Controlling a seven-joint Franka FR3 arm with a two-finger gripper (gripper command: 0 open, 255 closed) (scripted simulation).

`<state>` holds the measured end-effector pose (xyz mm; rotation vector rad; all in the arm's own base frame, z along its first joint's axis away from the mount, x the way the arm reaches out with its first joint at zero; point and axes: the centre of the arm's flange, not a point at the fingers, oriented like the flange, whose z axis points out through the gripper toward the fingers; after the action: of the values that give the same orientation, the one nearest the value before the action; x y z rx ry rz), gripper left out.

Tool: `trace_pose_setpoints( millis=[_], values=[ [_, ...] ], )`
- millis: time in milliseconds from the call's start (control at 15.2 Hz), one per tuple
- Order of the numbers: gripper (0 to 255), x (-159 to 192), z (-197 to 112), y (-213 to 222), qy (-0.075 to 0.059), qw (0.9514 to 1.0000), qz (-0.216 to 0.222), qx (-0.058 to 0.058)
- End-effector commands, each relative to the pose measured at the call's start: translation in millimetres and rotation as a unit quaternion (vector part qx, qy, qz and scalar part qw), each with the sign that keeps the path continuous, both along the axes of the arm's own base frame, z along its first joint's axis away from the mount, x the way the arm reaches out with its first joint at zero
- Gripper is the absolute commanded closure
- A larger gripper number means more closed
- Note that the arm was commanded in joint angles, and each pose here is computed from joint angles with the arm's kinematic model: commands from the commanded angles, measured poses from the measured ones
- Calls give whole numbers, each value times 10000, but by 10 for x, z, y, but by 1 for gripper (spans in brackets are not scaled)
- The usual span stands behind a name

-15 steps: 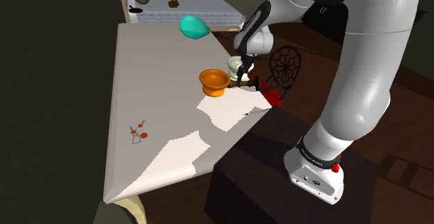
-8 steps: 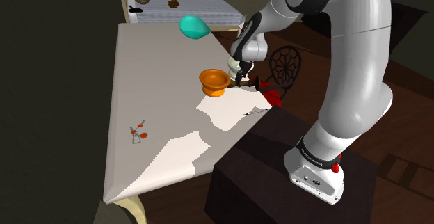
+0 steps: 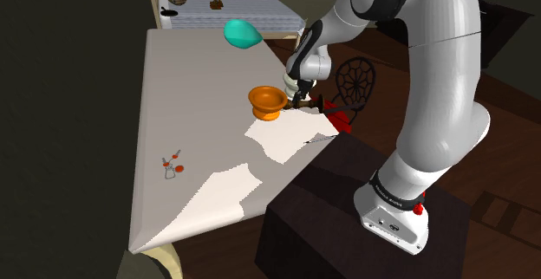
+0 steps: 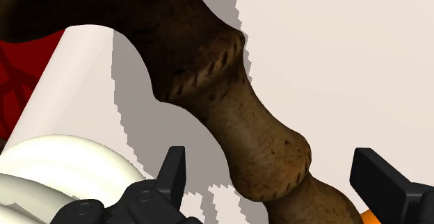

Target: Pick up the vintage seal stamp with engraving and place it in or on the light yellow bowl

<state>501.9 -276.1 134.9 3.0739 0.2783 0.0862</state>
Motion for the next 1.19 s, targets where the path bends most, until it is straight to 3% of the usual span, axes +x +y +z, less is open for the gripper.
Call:
trace_pose_setpoints(
  millis=[0, 66, 132, 726, 1122],
  values=[
    [0, 1, -1, 0, 0, 10000, 0, 0],
    [0, 0, -1, 0, 0, 10000, 0, 0],
    [255, 0, -1, 0, 0, 10000, 0, 0],
    [255, 1, -1, 0, 0, 10000, 0, 0],
    [255, 1, 316, 0, 0, 10000, 0, 0]
  ],
)
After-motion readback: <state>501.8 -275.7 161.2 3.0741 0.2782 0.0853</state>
